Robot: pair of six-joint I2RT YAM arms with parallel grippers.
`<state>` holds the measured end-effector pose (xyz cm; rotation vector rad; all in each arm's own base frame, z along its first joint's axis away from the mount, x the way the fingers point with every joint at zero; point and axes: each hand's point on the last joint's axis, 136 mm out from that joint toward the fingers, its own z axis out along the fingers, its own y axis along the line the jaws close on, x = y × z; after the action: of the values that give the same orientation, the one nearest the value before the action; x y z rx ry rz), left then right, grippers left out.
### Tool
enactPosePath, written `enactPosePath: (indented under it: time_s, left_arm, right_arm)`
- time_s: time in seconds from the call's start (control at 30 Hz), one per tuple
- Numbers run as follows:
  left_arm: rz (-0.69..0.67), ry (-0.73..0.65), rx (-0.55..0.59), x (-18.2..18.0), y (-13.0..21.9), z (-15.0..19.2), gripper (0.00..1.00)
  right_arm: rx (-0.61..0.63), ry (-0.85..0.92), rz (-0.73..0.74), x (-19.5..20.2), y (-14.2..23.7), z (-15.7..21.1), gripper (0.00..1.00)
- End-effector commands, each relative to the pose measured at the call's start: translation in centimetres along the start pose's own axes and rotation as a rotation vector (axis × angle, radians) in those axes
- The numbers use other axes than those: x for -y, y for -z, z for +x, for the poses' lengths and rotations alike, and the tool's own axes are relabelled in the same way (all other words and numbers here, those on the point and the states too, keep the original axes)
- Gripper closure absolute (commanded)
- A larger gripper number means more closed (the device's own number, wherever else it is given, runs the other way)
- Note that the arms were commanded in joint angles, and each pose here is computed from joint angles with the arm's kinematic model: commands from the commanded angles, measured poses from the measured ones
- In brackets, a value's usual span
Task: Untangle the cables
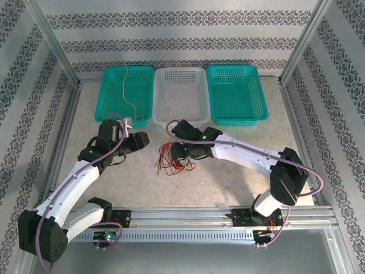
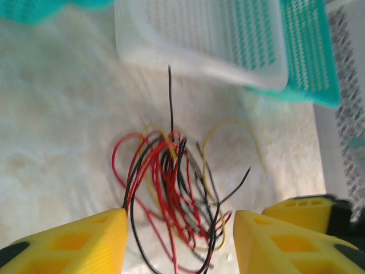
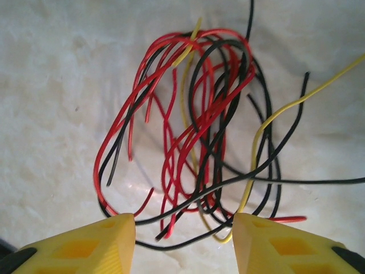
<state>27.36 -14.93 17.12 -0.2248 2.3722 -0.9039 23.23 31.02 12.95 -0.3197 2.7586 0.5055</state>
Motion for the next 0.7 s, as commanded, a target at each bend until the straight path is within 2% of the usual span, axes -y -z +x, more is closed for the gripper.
enactPosePath:
  time_s: [0.0, 0.1, 0.17, 0.33, 0.43, 0.67]
  left_arm:
    - [0.023, 0.016, -0.033, 0.4, -0.8, 1.4, 0.46]
    - [-0.050, 0.053, -0.001, -0.9, -1.0, 0.7, 0.44]
    - [-0.099, 0.074, 0.033, -1.8, -0.9, 0.2, 0.43]
    - [-0.089, 0.177, 0.052, -2.4, -1.3, -0.5, 0.44]
    - [-0.078, 0.182, 0.066, -2.3, -1.2, -0.7, 0.45]
    - [-0.054, 0.204, 0.063, -2.3, -1.4, -0.2, 0.45]
  right_arm:
    - [0.022, 0.027, -0.035, -1.2, 0.7, 0.2, 0.49]
    - [-0.014, 0.252, -0.111, -5.2, 1.1, 1.4, 0.47]
    - [-0.030, 0.399, -0.078, -6.3, 0.9, 2.2, 0.45]
    - [-0.115, 0.563, 0.032, -5.1, -2.2, 3.0, 0.47]
    - [-0.152, 0.664, 0.090, -4.5, -3.7, 3.8, 0.48]
    - [-0.191, 0.756, 0.227, -2.2, -6.3, 3.7, 0.51]
